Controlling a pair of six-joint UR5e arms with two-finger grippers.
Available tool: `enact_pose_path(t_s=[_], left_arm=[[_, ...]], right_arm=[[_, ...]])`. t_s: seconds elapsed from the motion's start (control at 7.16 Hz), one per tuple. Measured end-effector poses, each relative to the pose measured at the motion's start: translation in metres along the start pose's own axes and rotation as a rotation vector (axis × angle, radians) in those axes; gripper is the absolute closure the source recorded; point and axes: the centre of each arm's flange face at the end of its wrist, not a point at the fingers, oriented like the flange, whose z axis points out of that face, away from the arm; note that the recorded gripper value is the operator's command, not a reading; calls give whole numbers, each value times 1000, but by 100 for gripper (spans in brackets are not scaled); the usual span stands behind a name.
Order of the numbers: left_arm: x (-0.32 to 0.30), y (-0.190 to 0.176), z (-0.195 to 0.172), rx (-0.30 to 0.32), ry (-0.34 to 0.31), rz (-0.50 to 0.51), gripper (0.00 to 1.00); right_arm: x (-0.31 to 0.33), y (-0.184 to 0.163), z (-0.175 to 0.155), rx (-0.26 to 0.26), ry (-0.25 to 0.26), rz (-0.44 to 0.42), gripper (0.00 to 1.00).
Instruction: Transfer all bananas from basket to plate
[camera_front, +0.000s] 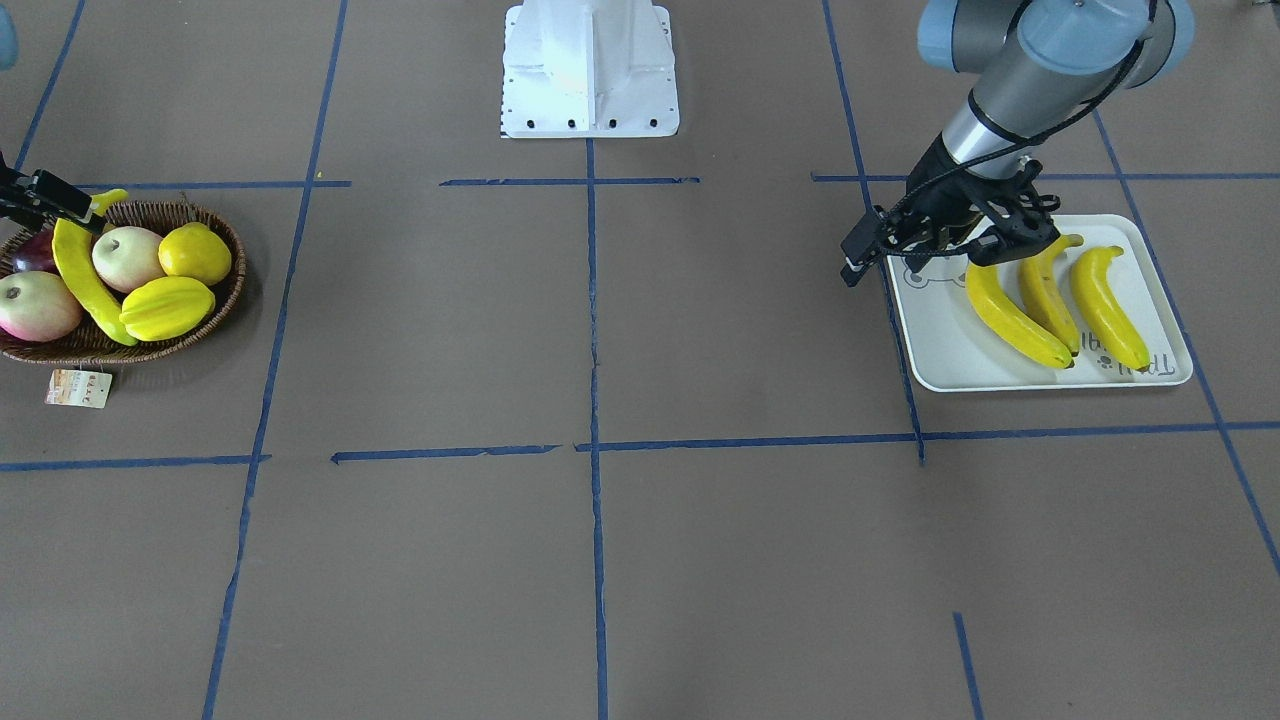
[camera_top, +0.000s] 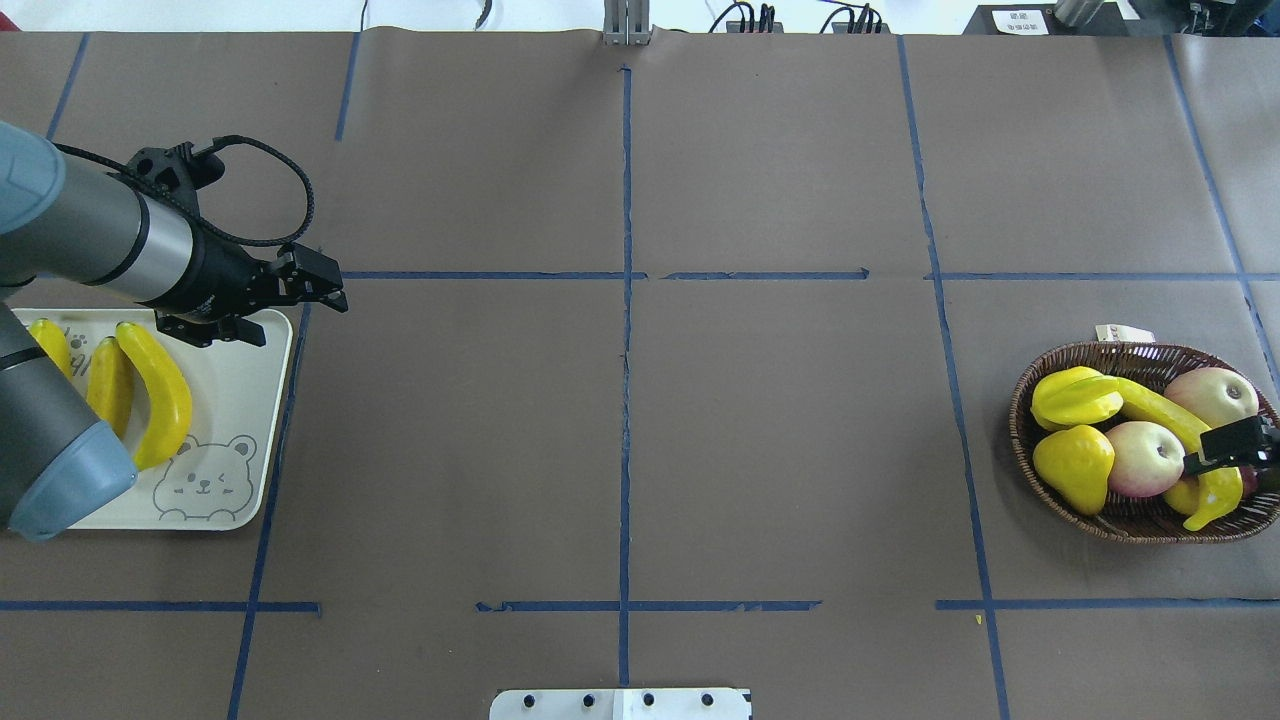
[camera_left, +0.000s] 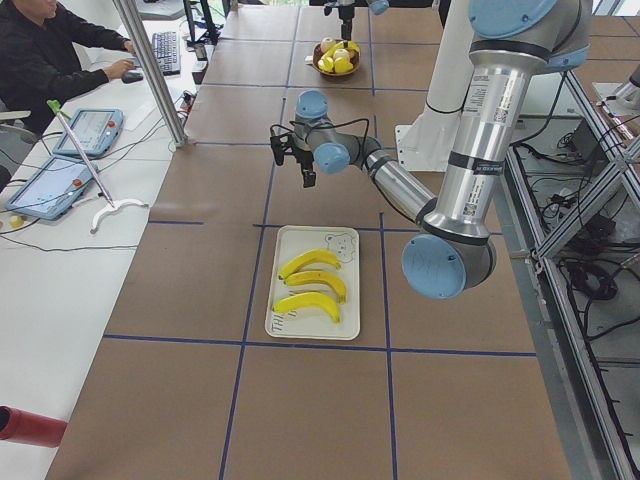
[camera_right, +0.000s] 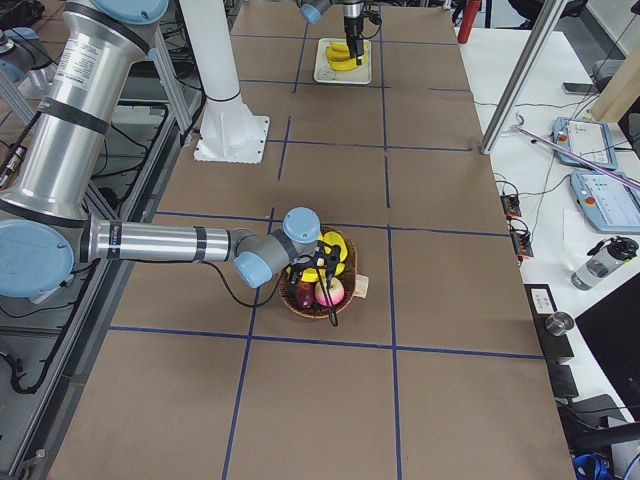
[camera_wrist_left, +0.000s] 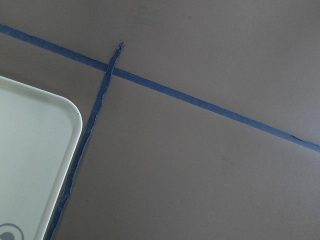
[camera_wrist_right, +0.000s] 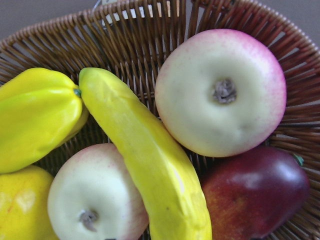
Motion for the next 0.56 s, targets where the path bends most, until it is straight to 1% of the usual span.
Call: enact_pose_path(t_s=[0.14, 0.28, 0.42, 0.56], left_arm=[[0, 0, 0, 0, 0, 0, 0], [0, 0, 0, 0, 0, 0, 0], [-1, 0, 0, 0, -1, -1, 0], [-1, 0, 0, 0, -1, -1, 0]], right_arm=[[1, 0, 1, -2, 1, 0, 73], [1, 1, 1, -3, 0, -2, 87], [0, 1, 0, -3, -2, -5, 99], [-2, 1, 0, -3, -5, -9, 100]])
